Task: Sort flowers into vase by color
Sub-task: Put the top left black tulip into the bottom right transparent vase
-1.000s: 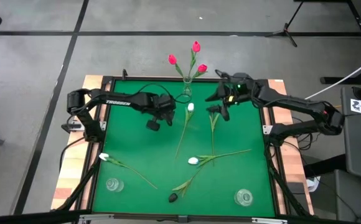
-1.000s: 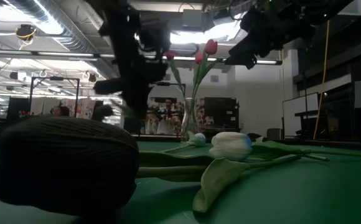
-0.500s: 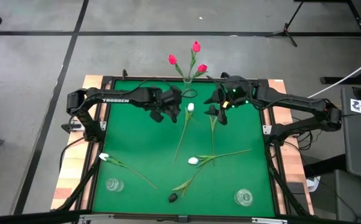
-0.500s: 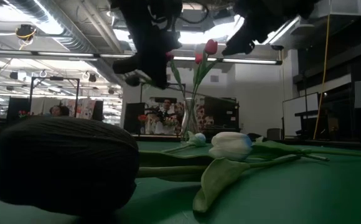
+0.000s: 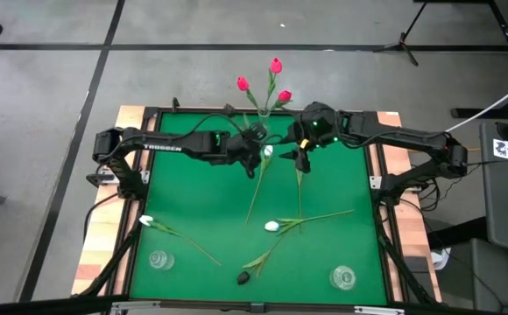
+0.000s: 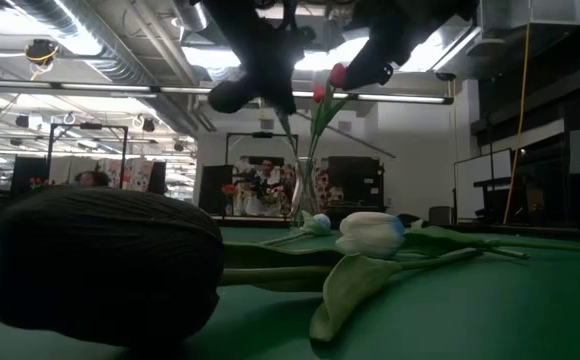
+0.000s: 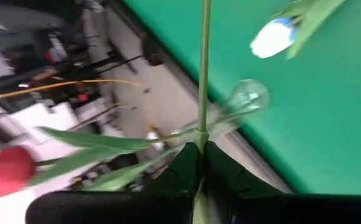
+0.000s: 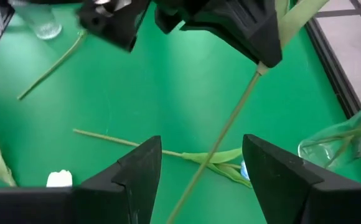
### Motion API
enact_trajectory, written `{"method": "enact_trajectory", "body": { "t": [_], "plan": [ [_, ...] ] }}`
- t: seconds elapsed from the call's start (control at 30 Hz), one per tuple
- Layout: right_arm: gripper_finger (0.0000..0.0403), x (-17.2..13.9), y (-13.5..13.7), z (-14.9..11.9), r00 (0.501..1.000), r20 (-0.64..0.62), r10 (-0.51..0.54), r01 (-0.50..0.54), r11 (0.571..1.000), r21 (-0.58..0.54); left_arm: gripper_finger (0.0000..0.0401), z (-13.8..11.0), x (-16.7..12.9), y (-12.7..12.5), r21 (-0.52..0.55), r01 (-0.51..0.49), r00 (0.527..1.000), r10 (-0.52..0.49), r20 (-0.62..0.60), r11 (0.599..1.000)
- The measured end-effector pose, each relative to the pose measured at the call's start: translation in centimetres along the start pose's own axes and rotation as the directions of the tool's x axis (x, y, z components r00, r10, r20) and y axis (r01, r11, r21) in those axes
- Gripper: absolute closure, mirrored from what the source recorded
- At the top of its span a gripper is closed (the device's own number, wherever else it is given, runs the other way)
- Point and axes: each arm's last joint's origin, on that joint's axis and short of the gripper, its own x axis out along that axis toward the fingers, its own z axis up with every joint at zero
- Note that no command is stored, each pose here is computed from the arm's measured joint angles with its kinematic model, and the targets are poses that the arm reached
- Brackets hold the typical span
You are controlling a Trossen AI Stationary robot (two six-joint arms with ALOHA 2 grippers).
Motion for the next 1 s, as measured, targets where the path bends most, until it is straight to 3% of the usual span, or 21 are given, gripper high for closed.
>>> {"method": "enact_trajectory", "body": {
  "t": [0.17, 0.33, 0.63, 0.77, 1.0],
  "plan": [
    [0.0178, 0.3, 0.0, 0.0, 1.000, -0.003, -0.004, 0.004, 1.000, 0.023, 0.0385, 1.0, -0.8, 1.2, 0.088, -0.128, 0.992, 0.128, 0.009, 0.988],
    [0.0178, 0.5, -0.2, -0.1, 0.999, -0.016, -0.035, 0.036, 0.999, 0.037, 0.0385, 2.0, -1.8, 2.3, 0.098, -0.249, 0.968, 0.245, 0.059, 0.963],
    [0.0188, 0.5, -0.2, -0.2, 0.998, -0.032, -0.058, 0.060, 0.996, 0.065, 0.0384, 2.5, -2.2, 2.7, 0.124, -0.294, 0.955, 0.284, 0.091, 0.948],
    [0.0241, 0.5, -0.2, -0.2, 0.998, -0.033, -0.058, 0.060, 0.996, 0.066, 0.0384, 2.5, -2.2, 2.6, 0.124, -0.291, 0.955, 0.282, 0.090, 0.949],
    [0.0389, 0.5, -0.2, -0.3, 0.998, -0.039, -0.051, 0.053, 0.997, 0.063, 0.0384, 2.5, -2.2, 2.6, 0.123, -0.292, 0.955, 0.282, 0.098, 0.948]
  ]
}}
